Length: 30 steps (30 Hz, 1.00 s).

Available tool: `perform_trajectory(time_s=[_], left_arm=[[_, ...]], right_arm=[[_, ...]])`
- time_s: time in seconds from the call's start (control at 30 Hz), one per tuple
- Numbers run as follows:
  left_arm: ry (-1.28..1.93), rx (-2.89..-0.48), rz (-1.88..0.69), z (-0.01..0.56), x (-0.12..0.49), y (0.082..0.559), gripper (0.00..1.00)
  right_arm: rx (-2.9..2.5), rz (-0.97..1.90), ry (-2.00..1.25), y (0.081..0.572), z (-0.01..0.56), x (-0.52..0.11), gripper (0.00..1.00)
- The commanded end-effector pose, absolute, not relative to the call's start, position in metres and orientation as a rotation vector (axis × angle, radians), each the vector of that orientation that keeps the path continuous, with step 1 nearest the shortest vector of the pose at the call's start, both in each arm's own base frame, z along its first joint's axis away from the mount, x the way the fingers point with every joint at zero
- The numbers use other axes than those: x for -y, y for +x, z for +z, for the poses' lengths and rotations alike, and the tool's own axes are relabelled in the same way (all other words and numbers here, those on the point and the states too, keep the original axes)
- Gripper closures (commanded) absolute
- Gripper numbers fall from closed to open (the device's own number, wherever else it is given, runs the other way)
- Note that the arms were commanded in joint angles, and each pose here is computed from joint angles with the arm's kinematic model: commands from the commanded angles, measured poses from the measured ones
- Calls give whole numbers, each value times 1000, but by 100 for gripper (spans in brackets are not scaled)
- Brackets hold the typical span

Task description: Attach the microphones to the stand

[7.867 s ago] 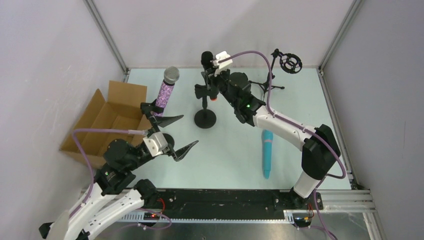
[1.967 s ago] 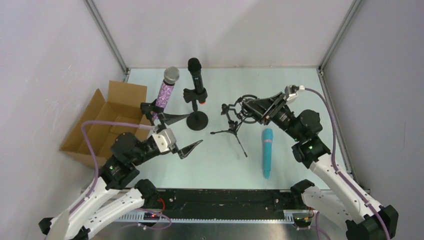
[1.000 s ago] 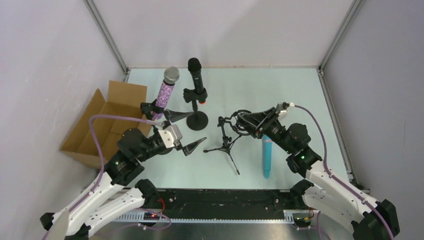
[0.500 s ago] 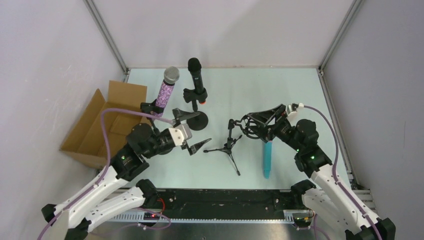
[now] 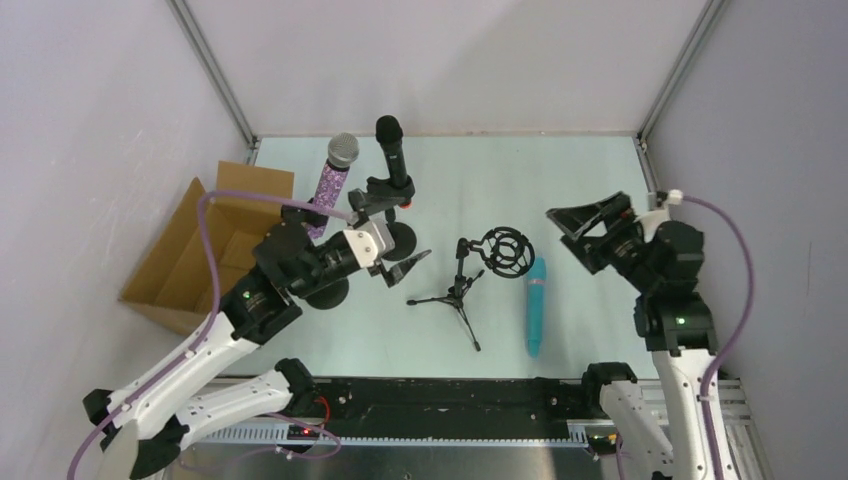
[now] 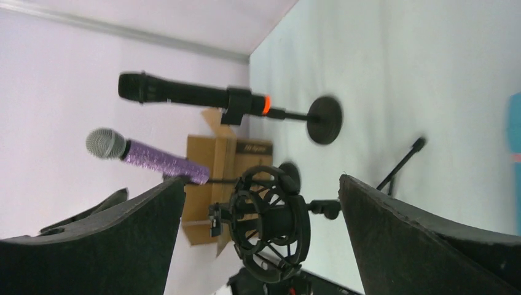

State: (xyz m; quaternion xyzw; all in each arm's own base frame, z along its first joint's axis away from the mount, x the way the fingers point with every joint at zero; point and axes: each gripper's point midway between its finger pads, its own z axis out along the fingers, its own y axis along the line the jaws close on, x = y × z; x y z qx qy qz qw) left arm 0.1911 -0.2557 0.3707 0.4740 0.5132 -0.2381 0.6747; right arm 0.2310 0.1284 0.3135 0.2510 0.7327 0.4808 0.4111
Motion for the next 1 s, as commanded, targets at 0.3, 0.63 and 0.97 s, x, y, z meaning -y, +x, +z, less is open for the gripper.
perform_trajectory(time_s=[0.3,0.63,0.97], left_arm=[[879,-1409,-298,450,196,215,2],[697,-1532,-79,474,116,212,2],[686,-1596,143,449,72,216,2]], right_arm=[[-2180,272,660,221,233,-31,0],[-2434,151,591,228,134,-70,0],[-2548,102,566,238,67,-91,8]])
